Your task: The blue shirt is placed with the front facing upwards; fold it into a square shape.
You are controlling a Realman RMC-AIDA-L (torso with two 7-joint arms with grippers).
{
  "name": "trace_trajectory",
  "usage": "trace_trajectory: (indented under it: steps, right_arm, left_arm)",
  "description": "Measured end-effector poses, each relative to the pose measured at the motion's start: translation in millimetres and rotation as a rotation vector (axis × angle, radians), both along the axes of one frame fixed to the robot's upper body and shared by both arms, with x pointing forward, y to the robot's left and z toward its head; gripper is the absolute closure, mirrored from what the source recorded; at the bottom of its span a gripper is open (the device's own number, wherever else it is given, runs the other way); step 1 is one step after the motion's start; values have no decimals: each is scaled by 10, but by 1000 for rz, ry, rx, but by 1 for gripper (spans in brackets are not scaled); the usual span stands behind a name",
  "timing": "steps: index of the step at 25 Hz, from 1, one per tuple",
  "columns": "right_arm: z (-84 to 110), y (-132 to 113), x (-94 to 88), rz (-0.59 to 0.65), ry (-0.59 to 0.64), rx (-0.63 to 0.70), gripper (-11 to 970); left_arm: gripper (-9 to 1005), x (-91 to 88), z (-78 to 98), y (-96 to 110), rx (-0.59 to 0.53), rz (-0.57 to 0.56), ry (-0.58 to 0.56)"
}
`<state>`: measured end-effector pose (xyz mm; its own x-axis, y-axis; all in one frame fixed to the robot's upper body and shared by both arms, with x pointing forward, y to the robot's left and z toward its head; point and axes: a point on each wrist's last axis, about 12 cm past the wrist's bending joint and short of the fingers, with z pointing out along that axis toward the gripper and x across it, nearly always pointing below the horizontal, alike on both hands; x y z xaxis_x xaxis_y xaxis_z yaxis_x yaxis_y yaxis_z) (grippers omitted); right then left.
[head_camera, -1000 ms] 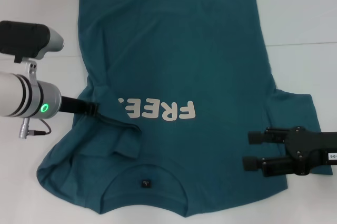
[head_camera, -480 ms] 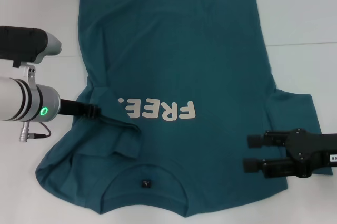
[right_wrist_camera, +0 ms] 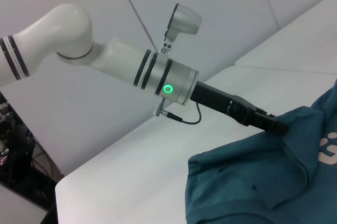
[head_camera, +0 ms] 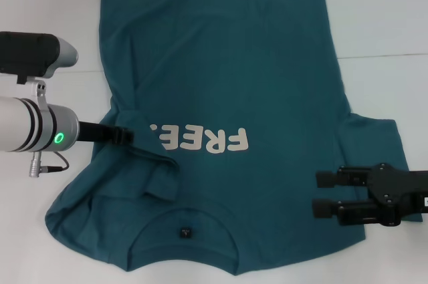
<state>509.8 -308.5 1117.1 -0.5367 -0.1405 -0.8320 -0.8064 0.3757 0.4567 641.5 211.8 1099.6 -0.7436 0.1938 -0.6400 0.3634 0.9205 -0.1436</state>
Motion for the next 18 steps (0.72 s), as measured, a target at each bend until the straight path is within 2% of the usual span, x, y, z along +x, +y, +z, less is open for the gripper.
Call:
trace_trajectory:
  steps: [4, 17, 18]
  right_arm:
    - [-5, -9, -10, -5, 3, 1, 137]
    - [-24, -17, -30, -10, 13, 2, 135]
    - [-26, -17, -31, -10, 14, 3, 135]
  left_arm:
    - [613, -3, -20, -2, -7, 0, -5]
    - [754, 13, -10, -28, -38, -18, -47]
    - [795, 14, -12, -28, -37, -20, -46]
